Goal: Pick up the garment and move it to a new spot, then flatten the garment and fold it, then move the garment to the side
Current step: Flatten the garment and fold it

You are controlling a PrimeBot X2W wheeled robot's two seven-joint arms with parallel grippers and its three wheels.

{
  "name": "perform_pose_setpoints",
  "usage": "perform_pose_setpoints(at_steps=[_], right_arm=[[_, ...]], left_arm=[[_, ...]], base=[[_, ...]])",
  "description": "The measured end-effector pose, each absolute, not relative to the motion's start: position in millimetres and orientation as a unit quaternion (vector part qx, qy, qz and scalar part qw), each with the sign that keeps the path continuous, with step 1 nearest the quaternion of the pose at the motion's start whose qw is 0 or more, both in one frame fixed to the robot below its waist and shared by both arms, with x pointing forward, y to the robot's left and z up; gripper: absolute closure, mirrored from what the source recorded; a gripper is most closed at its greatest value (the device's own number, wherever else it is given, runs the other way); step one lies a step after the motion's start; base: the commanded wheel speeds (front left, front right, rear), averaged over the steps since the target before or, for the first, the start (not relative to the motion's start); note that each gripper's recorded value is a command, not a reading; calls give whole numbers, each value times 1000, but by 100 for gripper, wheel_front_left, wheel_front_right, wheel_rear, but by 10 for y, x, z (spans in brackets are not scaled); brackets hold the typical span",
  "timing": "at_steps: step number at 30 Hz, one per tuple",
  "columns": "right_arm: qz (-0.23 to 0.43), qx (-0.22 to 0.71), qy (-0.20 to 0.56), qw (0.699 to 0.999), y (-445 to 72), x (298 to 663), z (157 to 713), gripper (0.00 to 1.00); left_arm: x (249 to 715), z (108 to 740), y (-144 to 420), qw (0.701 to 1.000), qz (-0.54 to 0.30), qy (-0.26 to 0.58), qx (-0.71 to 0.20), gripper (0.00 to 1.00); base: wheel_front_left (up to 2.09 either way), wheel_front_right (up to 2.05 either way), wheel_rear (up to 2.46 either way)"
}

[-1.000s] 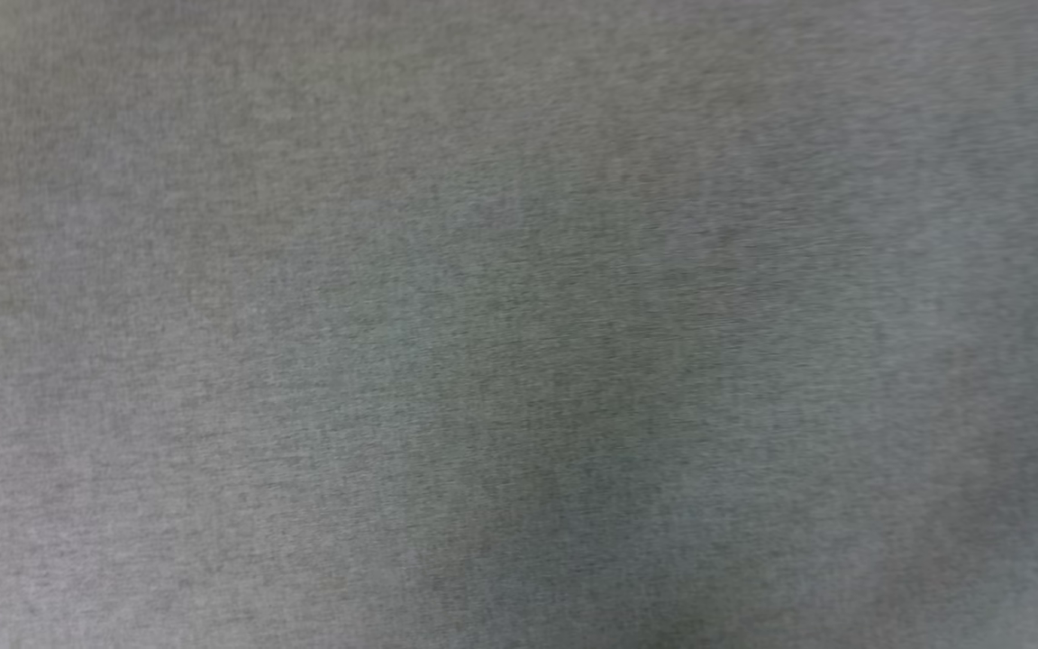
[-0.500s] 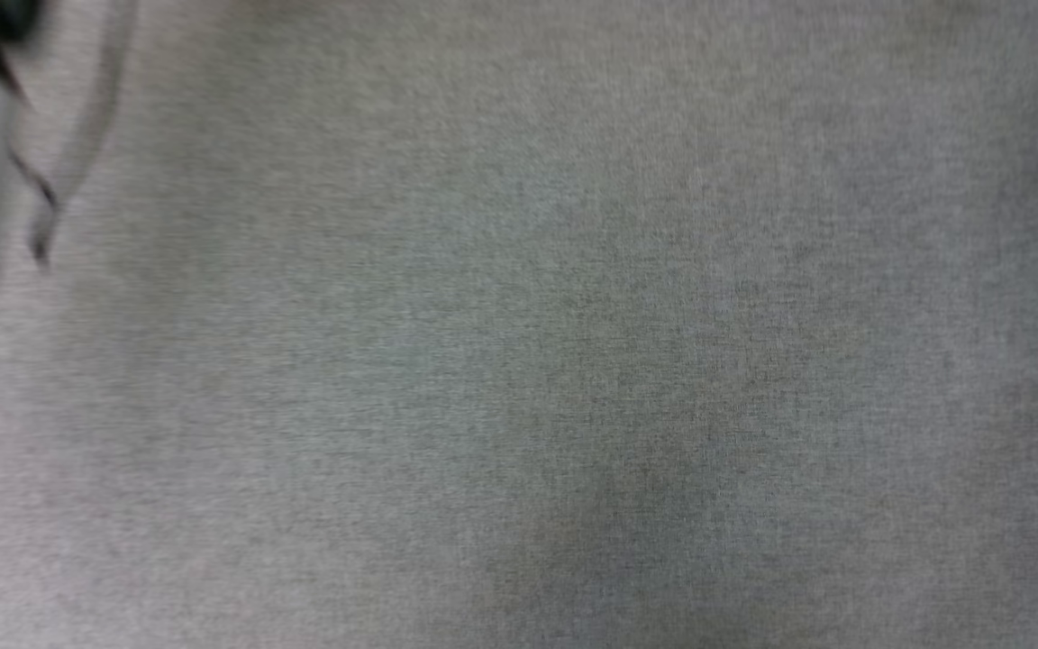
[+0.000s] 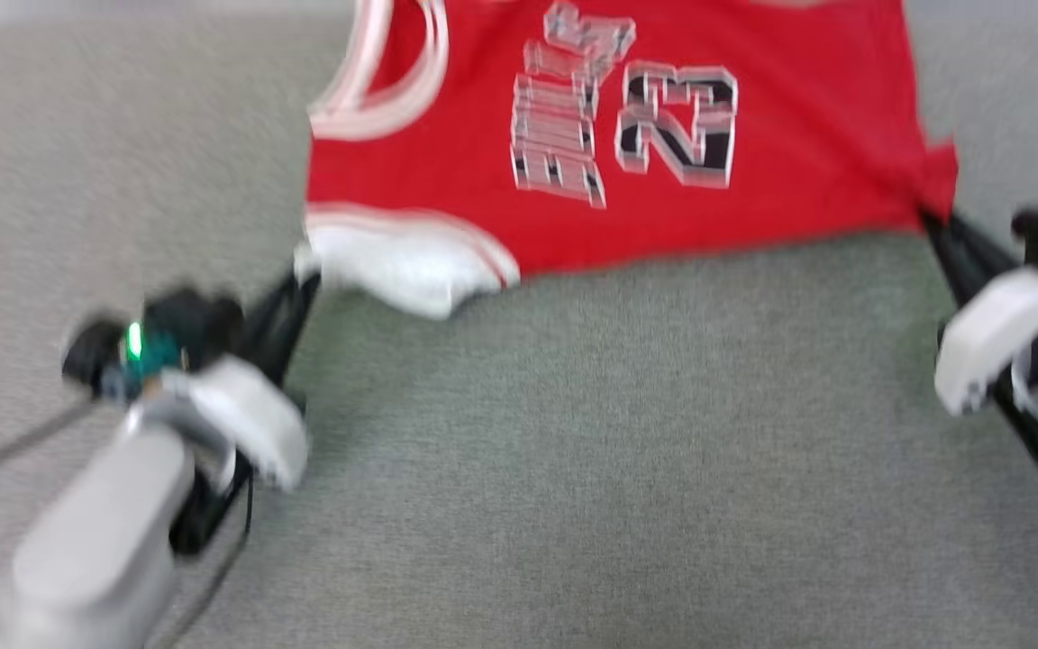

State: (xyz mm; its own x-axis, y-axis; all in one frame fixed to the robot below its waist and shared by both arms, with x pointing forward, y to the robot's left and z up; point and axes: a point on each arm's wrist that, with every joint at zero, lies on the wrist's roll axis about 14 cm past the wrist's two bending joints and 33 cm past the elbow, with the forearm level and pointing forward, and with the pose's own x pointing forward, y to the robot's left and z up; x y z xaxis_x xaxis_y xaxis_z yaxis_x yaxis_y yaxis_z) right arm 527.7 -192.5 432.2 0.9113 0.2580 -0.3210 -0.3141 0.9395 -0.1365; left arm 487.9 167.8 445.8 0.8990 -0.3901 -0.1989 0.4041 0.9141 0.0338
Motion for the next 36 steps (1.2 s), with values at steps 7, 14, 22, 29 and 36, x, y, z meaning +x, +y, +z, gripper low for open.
perform_pose_setpoints(at_steps=[7, 14, 22, 29, 36], right_arm=[[171, -99, 163, 967, -1917, 4778, 4392, 100], [176, -91, 206, 958, -1997, 4273, 4318, 100], [168, -70, 244, 953, -2207, 3754, 4340, 100], [144, -20, 287, 947, -2358, 3333, 4193, 100], [132, 7, 280, 951, -2367, 3265, 4268, 100]], left_arm=[[4107, 4397, 1868, 969, -198, 139, 41, 100], [3380, 4291, 1768, 953, -225, 200, 26, 100], [2775, 4344, 1584, 941, -246, 234, 3, 100], [2343, 4252, 1470, 919, -266, 290, -21, 100], [2524, 4411, 1484, 929, -265, 257, -17, 100]], base=[[0, 0, 0], [0, 0, 0], [0, 0, 0], [0, 0, 0], [0, 0, 0]])
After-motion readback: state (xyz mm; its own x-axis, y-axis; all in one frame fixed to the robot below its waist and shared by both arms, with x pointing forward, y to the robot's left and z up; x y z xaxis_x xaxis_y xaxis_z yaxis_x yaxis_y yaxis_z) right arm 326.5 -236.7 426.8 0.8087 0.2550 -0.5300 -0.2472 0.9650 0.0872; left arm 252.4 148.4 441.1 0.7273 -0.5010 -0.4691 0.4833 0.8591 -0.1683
